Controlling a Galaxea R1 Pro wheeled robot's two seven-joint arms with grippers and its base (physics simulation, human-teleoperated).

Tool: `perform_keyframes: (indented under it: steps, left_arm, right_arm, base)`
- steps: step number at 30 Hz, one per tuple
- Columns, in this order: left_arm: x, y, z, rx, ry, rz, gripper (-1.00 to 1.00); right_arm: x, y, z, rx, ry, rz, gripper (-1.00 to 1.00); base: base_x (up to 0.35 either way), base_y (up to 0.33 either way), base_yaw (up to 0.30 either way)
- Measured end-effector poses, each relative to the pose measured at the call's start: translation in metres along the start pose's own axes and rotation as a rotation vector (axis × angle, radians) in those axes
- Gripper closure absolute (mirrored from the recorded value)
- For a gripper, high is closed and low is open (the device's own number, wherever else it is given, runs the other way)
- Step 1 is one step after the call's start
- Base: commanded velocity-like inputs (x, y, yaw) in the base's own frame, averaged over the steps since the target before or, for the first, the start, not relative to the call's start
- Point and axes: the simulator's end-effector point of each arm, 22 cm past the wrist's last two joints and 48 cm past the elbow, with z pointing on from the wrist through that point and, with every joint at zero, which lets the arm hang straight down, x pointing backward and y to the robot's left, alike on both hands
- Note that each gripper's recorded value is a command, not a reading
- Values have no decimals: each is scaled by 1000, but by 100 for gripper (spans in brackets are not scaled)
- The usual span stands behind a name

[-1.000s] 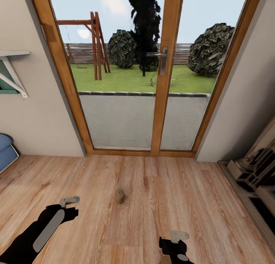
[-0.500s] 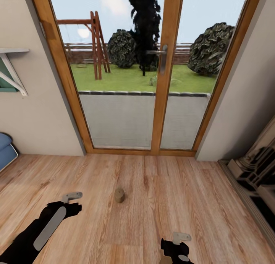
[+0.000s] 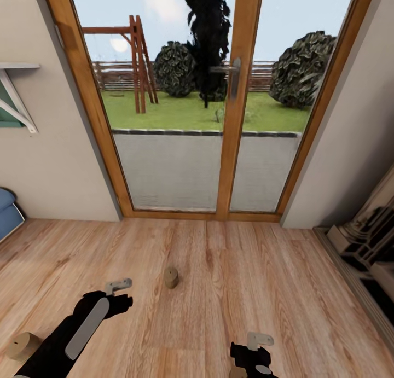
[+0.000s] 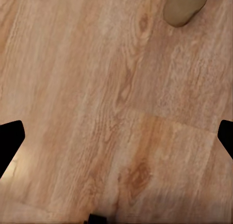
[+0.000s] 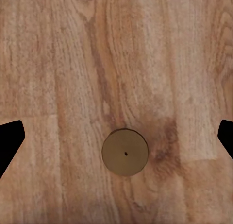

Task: Place each of the two pumpkins and all three candles from the living room inside a cabinet in the living room (use any cabinet), then make sure every cabinet is closed, and position the cauldron so it is next to a table in the living room.

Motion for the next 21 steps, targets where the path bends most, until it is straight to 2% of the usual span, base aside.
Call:
perform_keyframes:
  steps: [6,12,14,21]
  left_arm:
    - [11,-13,11,18,11,-3,-100]
    - [21,-35,19,48,13,1,-100]
    - [24,-39,22,53,14,2,-100]
    - [33,-44,34,59,17,2,-100]
  right_arm:
    - [10,-2,9,7,13,-3,-100]
    - [37,-31,15,134,104,-31,-100]
    - [42,-34,18,152,113,-35,-100]
    - [49,-31,29,143,106,-52,-100]
  base:
    - [0,0,0]
    - [0,0,0]
    - [0,0,0]
    - [0,0,0]
